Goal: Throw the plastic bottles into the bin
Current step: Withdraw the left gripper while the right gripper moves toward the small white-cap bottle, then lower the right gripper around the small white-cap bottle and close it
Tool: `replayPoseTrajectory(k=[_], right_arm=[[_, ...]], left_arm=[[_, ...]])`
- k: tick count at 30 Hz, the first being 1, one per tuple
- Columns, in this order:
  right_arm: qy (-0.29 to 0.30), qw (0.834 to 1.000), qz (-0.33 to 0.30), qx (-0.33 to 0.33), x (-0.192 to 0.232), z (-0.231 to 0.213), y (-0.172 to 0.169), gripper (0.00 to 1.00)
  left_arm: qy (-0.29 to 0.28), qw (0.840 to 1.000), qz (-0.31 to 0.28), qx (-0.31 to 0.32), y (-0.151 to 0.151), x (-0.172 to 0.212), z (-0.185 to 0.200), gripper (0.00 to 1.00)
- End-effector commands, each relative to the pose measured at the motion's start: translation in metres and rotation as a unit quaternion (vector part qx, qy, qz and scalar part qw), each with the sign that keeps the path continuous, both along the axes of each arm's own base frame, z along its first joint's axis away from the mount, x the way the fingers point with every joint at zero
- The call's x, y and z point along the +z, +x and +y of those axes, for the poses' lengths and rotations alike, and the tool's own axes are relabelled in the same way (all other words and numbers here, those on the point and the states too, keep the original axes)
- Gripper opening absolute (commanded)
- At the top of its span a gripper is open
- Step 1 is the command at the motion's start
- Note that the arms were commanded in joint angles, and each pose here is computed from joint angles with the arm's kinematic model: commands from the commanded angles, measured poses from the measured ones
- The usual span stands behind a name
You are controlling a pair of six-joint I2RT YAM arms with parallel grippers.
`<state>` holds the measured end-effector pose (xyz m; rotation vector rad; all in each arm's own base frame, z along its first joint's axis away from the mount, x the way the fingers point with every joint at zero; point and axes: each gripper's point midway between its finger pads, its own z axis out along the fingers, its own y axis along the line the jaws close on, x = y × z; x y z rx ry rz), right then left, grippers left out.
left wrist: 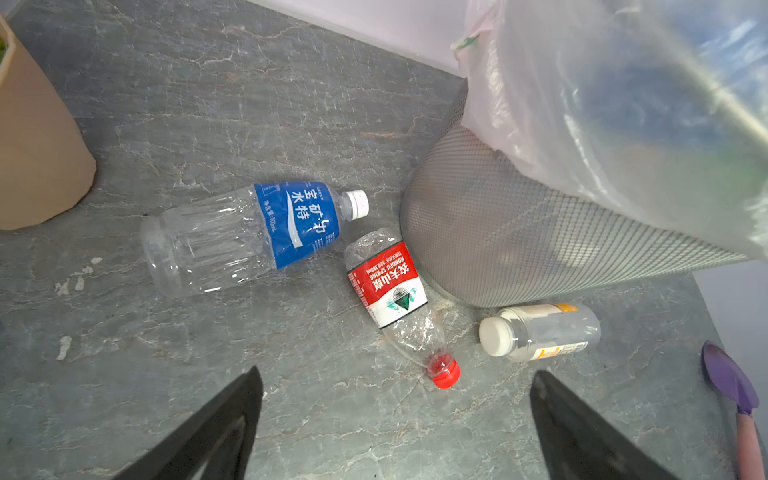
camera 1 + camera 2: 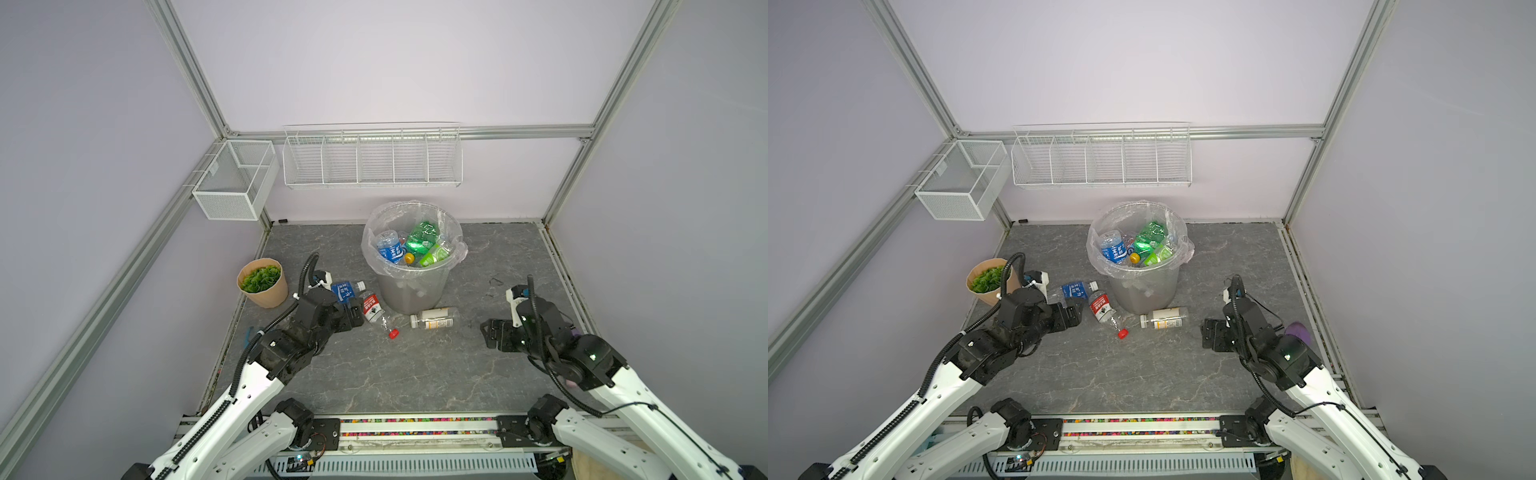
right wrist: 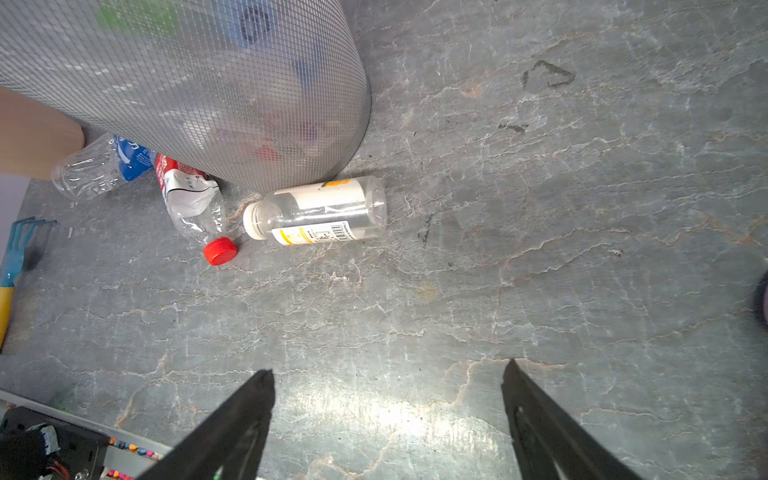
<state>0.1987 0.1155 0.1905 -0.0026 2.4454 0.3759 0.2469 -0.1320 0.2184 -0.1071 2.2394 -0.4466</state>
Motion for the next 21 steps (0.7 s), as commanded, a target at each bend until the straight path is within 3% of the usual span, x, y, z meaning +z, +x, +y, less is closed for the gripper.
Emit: replayPoseTrajectory(k=[1,7,21], right_arm=[[0.027,0.999,0.010,-0.015,0.002,0.009,0.007,0.88],[0.029,0.997,0.055,-0.054,-0.012,0.014,0.014,0.88],[0.099,0.982,0.114,-0.115,-0.020,0.046,0.037,0.88]], left_arm=[[-0.014,1.000,0.009,0.006,-0.003,-0.007,0.001,0.99],[-0.020,0.999,0.027,0.008,-0.009,-0.025,0.002,0.99],[-0.038,0.998,0.056,0.009,-0.022,-0.054,0.003,0.97]])
